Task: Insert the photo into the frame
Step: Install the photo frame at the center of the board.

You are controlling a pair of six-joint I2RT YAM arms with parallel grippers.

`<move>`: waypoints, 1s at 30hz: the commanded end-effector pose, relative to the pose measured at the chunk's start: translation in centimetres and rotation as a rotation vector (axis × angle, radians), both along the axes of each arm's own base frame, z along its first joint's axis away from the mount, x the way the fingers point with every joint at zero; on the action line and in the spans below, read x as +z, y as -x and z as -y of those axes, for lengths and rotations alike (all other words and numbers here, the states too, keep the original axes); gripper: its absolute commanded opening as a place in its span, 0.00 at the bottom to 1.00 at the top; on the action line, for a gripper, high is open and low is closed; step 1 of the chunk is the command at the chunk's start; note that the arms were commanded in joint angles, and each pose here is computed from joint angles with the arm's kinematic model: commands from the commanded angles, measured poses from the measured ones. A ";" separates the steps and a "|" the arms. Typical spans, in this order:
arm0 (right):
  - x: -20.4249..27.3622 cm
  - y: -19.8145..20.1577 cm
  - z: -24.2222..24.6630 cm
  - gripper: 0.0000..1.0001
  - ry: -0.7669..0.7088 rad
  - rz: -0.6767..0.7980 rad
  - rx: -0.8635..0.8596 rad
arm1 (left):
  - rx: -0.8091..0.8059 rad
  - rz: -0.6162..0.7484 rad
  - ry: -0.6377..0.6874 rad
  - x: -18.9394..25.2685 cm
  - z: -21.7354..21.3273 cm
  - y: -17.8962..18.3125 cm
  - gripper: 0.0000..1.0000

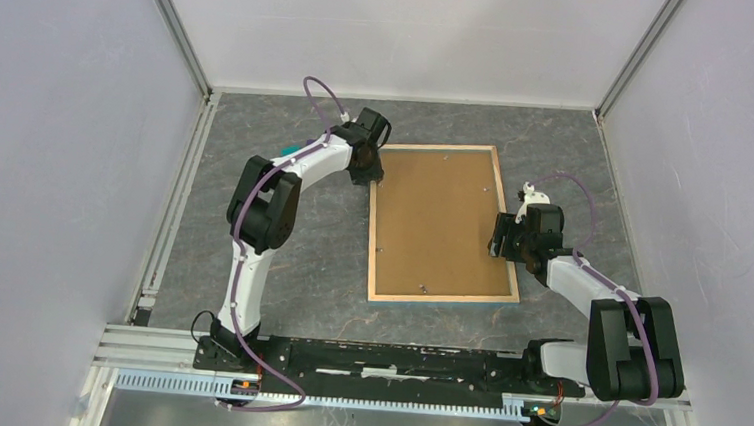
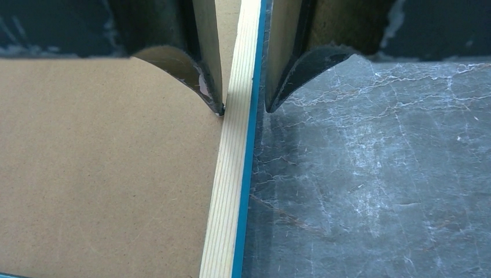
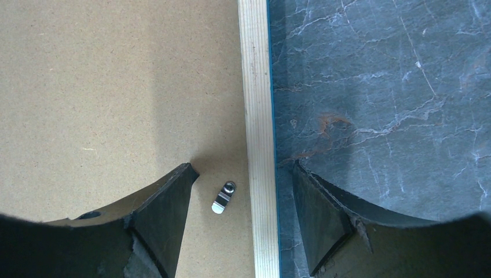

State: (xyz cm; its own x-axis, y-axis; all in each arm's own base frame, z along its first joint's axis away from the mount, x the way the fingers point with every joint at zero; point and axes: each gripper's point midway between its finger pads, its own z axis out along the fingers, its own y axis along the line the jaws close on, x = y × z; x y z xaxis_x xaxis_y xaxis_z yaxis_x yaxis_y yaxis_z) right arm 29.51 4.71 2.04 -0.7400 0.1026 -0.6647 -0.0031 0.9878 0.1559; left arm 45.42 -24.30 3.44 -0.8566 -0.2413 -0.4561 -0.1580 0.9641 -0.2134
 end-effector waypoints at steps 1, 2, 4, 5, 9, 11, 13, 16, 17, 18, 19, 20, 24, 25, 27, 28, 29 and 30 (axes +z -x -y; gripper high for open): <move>-1.1 1.1 0.1 0.70 0.013 -0.055 0.014 | -0.012 0.001 -0.050 -0.4 -0.5 -0.1 0.39; -1.1 1.1 0.1 0.70 0.013 -0.056 0.013 | -0.006 0.000 -0.059 -0.5 -0.6 -0.2 0.39; -1.0 1.0 0.1 0.70 0.011 -0.054 0.014 | -0.001 -0.009 -0.068 -0.9 -0.8 -0.1 0.38; -1.0 1.0 0.1 0.70 0.011 -0.054 0.016 | -0.001 -0.017 -0.074 -1.0 -0.8 -0.1 0.37; -0.8 0.9 0.0 0.70 0.010 -0.051 0.016 | -0.012 -0.046 -0.139 -1.8 -1.0 0.5 0.35; -0.7 0.9 0.1 0.70 0.013 -0.047 0.014 | -0.016 -0.063 -0.153 -2.4 -1.1 1.1 0.34; -0.7 0.9 0.1 0.70 0.013 -0.045 0.013 | -0.016 -0.093 -0.175 -3.1 -1.4 1.7 0.34; -0.6 0.9 0.1 0.70 0.013 -0.046 0.012 | -0.012 -0.157 -0.211 -4.1 -2.1 3.1 0.27; -0.6 0.9 0.1 0.70 0.013 -0.047 0.013 | -0.015 -0.173 -0.218 -4.4 -2.1 3.7 0.26; -0.6 0.8 0.1 0.70 0.014 -0.044 0.013 | -0.014 -0.186 -0.217 -4.7 -2.1 4.2 0.26; -0.6 0.8 0.1 0.70 0.014 -0.043 0.012 | -0.012 -0.208 -0.211 -5.1 -2.1 4.9 0.25; -0.6 0.8 0.1 0.70 0.014 -0.042 0.012 | -0.012 -0.228 -0.205 -5.5 -2.2 5.5 0.24; -0.5 0.7 0.2 0.70 0.015 -0.040 0.010 | 0.000 -0.288 -0.148 -5.9 -1.8 7.4 0.17; -0.5 0.7 0.2 0.70 0.016 -0.040 0.009 | 0.001 -0.285 -0.114 -5.4 -1.3 7.4 0.17; -0.7 0.9 0.2 0.70 0.016 -0.045 0.008 | -0.002 -0.257 -0.014 -4.1 0.0 7.3 0.16; -0.8 0.9 0.2 0.70 0.016 -0.047 0.009 | 0.007 -0.238 0.043 -3.2 0.6 7.1 0.16; -0.8 0.9 0.2 0.70 0.014 -0.048 0.009 | 0.012 -0.235 0.098 -2.5 1.1 7.0 0.14; -0.8 1.0 0.1 0.70 0.013 -0.052 0.012 | 0.015 -0.224 0.141 -1.5 1.6 6.7 0.11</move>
